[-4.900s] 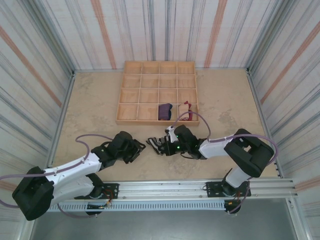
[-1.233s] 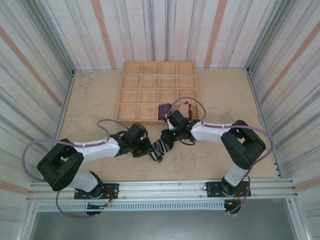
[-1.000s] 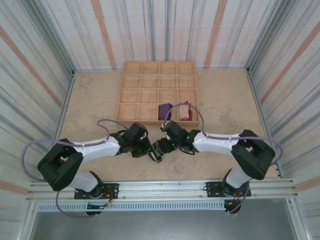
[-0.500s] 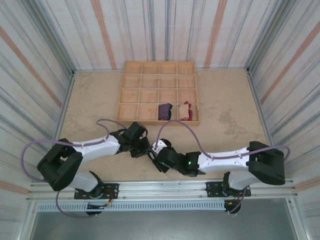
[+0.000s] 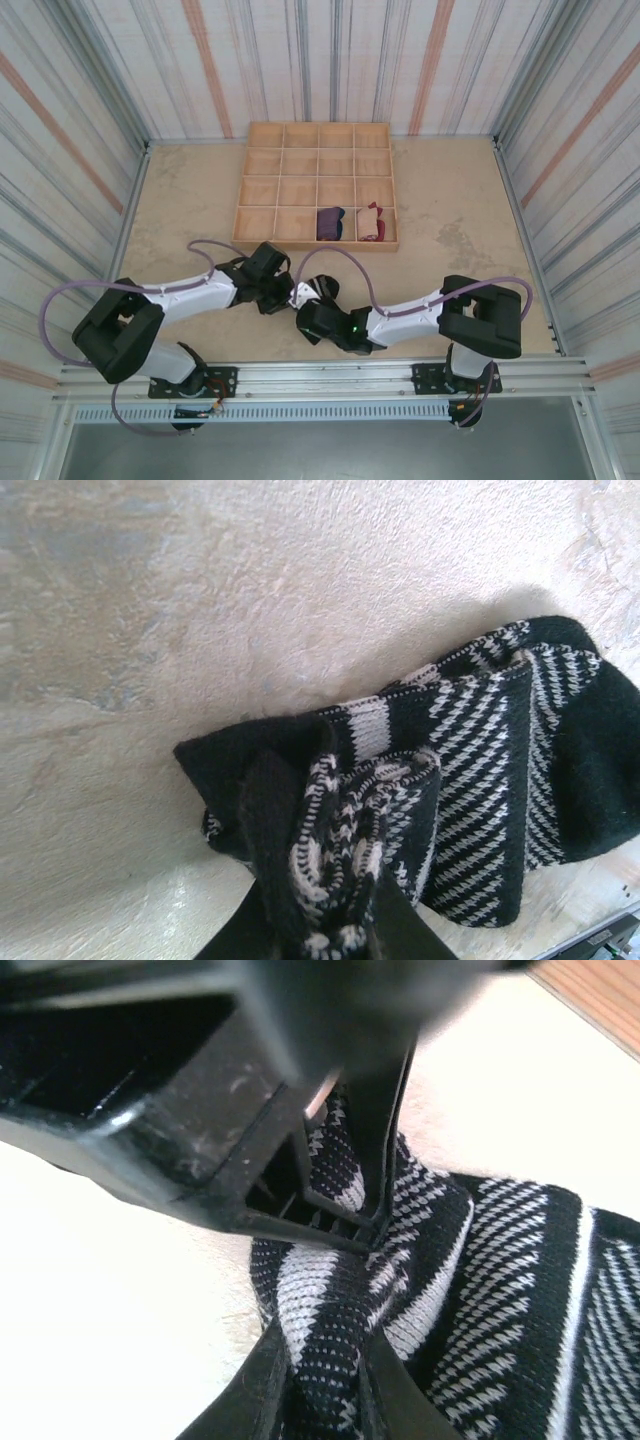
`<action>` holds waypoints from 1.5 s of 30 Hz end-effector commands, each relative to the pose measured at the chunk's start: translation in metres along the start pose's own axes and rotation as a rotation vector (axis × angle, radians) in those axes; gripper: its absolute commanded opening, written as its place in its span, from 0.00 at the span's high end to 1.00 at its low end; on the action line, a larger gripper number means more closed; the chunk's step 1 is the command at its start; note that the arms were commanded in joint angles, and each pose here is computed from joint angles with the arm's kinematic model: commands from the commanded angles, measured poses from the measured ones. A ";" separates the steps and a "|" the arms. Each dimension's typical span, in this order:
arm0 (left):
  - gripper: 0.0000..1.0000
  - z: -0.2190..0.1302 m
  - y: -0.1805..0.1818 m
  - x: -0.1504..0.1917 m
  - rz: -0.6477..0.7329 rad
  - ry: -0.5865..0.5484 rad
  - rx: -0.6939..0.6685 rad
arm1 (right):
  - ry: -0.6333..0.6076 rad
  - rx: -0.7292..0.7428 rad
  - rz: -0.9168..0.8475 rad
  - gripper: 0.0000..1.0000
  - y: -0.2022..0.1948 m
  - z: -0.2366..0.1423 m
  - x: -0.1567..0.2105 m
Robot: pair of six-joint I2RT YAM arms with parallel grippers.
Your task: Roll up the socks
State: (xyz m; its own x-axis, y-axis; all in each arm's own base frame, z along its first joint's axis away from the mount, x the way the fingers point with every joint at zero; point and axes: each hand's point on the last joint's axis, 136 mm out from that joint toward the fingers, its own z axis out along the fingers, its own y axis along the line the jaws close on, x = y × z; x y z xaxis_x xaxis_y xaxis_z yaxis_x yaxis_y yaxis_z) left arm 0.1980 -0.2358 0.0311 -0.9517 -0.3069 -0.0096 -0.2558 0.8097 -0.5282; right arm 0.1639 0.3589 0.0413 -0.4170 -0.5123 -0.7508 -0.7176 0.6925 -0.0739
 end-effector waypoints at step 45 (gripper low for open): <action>0.91 0.022 -0.019 -0.028 0.012 -0.249 0.002 | 0.231 -0.555 1.185 0.82 -0.070 -0.001 0.051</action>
State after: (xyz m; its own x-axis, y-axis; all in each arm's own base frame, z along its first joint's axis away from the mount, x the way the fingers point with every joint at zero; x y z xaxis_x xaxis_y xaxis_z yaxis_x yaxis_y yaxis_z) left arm 0.2295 -0.2843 0.0444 -0.9087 -0.3685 -0.1962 -0.1645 0.7480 -0.6430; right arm 0.2103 0.2993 0.0373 -0.9785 0.1757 -0.1076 -0.0284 0.4022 0.9151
